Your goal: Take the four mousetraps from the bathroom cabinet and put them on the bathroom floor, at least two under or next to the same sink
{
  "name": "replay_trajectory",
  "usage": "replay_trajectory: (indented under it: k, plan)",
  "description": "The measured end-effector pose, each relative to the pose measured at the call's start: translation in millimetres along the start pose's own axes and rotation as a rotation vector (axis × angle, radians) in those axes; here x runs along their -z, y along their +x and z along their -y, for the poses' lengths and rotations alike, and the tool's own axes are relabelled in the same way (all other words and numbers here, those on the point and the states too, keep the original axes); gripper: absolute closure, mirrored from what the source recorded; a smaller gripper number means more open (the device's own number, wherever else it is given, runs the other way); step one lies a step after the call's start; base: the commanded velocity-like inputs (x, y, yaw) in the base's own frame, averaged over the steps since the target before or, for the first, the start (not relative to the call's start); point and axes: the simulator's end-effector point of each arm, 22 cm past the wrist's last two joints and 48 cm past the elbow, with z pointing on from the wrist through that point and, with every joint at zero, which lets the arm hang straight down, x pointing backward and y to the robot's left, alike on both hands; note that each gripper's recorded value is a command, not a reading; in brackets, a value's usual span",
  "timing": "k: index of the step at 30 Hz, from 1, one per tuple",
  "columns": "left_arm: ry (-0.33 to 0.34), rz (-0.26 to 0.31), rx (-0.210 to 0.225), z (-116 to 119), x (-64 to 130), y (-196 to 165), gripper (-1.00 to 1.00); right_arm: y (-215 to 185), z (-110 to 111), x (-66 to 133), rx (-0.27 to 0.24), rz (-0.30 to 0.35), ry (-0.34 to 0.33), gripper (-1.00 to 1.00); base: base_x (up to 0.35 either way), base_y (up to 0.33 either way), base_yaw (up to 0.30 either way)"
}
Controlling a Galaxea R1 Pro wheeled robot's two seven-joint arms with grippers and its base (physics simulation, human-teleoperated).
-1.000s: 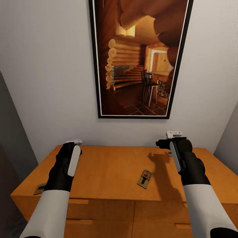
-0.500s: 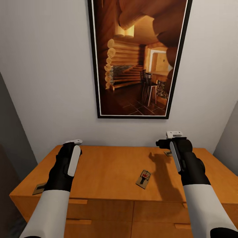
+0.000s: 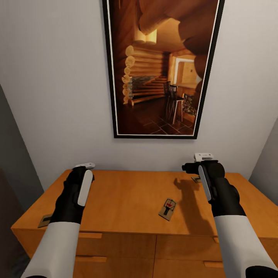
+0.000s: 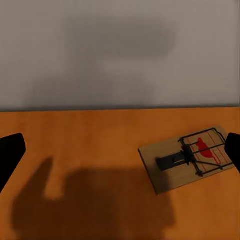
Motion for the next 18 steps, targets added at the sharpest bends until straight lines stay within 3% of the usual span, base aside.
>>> replay_trajectory:
  k: [18]
  plan:
    - [-0.026,0.017,-0.006,-30,-14.2,-10,-1.0,0,0,0.0,0.0,0.0,0.0,-1.0,0.0,0.0,0.0]
